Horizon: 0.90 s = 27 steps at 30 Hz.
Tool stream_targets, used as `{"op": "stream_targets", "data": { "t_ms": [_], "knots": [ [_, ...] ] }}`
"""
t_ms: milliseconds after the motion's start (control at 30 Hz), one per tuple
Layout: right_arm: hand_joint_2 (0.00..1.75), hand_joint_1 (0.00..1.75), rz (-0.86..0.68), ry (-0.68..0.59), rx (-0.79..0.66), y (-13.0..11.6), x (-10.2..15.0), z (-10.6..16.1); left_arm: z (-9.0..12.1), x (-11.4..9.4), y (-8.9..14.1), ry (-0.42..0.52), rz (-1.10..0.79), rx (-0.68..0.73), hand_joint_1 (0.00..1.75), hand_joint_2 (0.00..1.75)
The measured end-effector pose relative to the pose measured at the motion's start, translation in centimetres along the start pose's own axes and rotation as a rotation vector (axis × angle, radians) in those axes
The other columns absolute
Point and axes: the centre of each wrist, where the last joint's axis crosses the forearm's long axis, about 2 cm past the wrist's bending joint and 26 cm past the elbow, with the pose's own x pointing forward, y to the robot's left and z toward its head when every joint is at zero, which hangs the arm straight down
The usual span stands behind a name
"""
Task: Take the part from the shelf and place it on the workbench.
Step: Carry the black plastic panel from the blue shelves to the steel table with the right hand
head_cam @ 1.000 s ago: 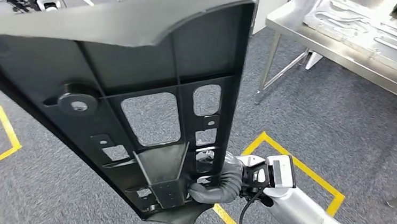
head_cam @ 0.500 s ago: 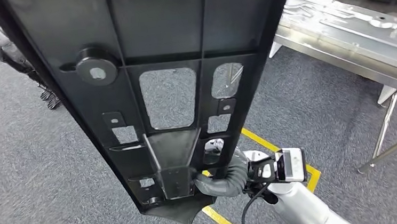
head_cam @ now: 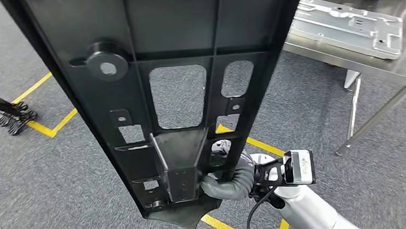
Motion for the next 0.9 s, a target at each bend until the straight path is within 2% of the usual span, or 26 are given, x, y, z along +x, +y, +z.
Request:
{"op": "stream_targets", "data": {
  "t_ms": [400, 900],
  "knots": [
    [1.75, 1.69, -0.007, 0.000, 0.008, -0.9, 0.4, -1.5, -0.1, 0.7, -0.8, 0.027, -0.001, 0.007, 0.00, 0.00],
    [1.75, 1.69, 0.001, -0.008, -0.012, 0.4, 0.5, -2.7, -0.1, 0.9, -1.1, 0.027, -0.014, -0.008, 0.00, 0.00]
  ]
}}
